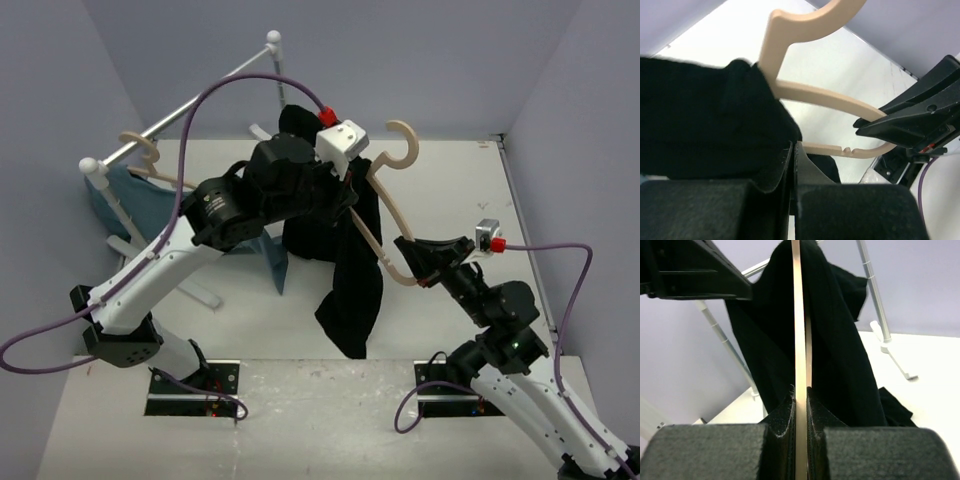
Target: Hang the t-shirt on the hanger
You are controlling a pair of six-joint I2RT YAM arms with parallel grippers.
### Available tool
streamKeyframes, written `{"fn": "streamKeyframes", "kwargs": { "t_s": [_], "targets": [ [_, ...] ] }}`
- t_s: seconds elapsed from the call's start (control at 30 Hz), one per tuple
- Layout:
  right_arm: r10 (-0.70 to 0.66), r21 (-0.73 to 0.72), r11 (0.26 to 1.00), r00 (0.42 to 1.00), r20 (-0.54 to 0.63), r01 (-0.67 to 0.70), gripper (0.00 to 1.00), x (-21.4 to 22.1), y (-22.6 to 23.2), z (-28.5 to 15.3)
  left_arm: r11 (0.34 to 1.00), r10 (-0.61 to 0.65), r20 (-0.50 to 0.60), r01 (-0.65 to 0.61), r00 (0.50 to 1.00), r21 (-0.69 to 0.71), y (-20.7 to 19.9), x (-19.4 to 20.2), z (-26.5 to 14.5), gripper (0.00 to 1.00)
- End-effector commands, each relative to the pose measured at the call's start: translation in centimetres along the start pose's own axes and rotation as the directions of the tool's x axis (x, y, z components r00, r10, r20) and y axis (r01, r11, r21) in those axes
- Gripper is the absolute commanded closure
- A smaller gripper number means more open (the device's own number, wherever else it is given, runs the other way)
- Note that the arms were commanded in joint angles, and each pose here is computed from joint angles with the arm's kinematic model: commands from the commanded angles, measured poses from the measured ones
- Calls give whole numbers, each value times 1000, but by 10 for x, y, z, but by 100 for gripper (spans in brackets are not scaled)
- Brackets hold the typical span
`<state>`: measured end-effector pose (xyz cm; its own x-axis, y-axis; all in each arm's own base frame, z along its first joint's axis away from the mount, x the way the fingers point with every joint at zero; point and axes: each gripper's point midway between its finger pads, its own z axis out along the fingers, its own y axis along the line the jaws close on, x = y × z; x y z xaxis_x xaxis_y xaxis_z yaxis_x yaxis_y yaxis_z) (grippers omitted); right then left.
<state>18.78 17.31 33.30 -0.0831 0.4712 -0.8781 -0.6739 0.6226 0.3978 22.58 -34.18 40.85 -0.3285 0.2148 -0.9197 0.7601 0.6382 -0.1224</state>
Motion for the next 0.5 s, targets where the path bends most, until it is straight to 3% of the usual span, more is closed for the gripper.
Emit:
{"fn": "streamKeyframes", "kwargs": {
  "t_s": [0.0,0.17,0.27,0.3,0.37,0.47],
  "targets": [
    [-11,-113,994,999,49,16,100,-27,28,-2,988,58,-70,-47,996,149,-27,13,7,100],
    [-16,-95,995,1000,19,17,100,-16,21,10,963,115,-62,-96,991,252,-54,15,-7,100],
    [-8,-95,995,997,77,15,100,-21,19,9,972,125,-34,-116,992,203,-48,7,-21,100],
    [-9,-93,996,995,97,18,100,-24,19,7,980,120,-24,-114,992,162,-40,4,-25,94],
    [-20,-81,996,993,120,30,100,-22,14,5,995,91,21,-89,996,-51,-3,-11,-41,22],
    [-77,-128,987,984,162,98,100,-22,19,-2,953,115,69,-90,991,-288,41,-25,-67,3]
  ]
}}
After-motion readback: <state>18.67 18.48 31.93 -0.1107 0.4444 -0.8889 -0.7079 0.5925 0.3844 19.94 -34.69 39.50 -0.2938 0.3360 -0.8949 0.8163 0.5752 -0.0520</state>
